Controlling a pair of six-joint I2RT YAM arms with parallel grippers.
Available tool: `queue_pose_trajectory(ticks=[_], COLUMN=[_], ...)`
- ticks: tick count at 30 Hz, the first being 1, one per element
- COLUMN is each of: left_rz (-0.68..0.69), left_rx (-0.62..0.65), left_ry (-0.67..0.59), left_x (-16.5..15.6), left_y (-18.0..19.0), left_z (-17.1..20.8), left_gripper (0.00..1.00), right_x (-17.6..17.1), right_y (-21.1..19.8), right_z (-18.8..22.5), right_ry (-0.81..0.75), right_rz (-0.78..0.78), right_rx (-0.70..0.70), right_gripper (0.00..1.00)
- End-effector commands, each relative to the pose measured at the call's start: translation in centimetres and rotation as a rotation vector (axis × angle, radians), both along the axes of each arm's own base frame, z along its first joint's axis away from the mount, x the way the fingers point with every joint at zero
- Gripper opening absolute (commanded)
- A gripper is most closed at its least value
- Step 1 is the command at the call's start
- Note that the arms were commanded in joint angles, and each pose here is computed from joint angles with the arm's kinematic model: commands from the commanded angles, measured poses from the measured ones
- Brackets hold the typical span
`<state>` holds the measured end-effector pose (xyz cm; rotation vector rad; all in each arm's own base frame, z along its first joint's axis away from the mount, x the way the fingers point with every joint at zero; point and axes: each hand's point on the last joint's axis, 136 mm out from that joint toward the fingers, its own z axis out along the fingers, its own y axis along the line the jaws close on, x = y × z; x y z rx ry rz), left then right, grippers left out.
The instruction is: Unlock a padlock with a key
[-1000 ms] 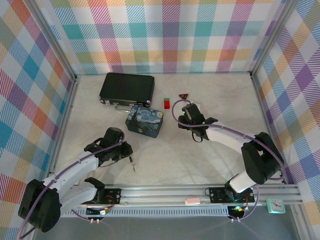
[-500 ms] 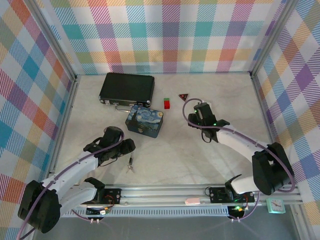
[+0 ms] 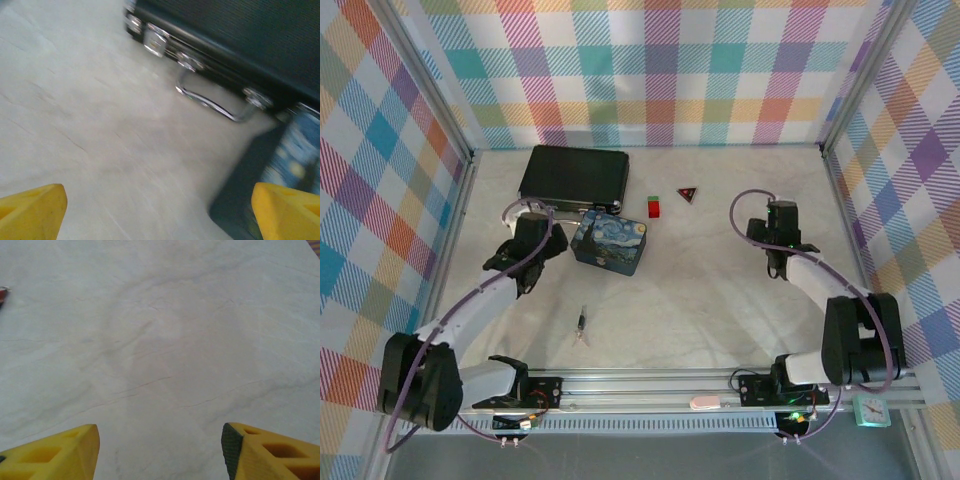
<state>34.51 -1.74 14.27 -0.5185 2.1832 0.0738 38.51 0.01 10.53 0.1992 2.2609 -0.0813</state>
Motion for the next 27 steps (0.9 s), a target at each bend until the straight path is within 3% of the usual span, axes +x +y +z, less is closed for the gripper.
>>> queue_pose_trajectory(ticks=[1, 6, 7, 9, 15, 19, 23, 25, 27], left_rz=[0.109, 0.111, 0.104, 0.079, 0.008, -0.072, -0.172, -0.155, -0.158], left_rx=[0.208, 0.37, 0.387, 0.409, 0.377, 0.276, 0.214, 0.213, 0.199], left_ry=[-0.1, -0.086, -0.079, -0.086, -0.16, -0.246, -0.243, -0.308, -0.261], left_x=[2.0, 3.3, 3.4, 3.5, 4.0, 4.9, 5.0, 4.9, 4.8], left_y=[3.7, 5.1, 5.2, 5.1, 4.3, 3.5, 2.3, 2.8, 2.8], left_z=[2.1, 0.2, -0.5, -1.5, -3.1, -4.2, -5.2, -5.5, -5.7], left_gripper=[0.94, 0.94, 0.94, 0.94, 0.93, 0.92, 0.89, 0.9, 0.9], right_x=[1.9, 3.1, 3.1, 2.5, 1.3, 1.2, 1.2, 1.2, 1.2], right_y=[0.5, 0.6, 0.9, 1.6, 0.8, 0.7, 0.7, 0.8, 0.8], right_z=[-0.6, -1.8, -1.7, -1.5, -1.2, -1.4, -1.4, -1.3, -1.3], right_ry=[-0.09, -0.148, -0.164, -0.199, -0.352, -0.325, -0.329, -0.333, -0.333], right_rz=[0.085, 0.122, 0.141, 0.187, 0.16, 0.152, 0.153, 0.157, 0.156], right_rx=[0.015, 0.011, 0.01, 0.022, 0.034, 0.034, 0.032, 0.032, 0.033], right_gripper=[0.66, 0.67, 0.73, 0.99, 0.99, 0.99, 0.99, 0.99, 0.99])
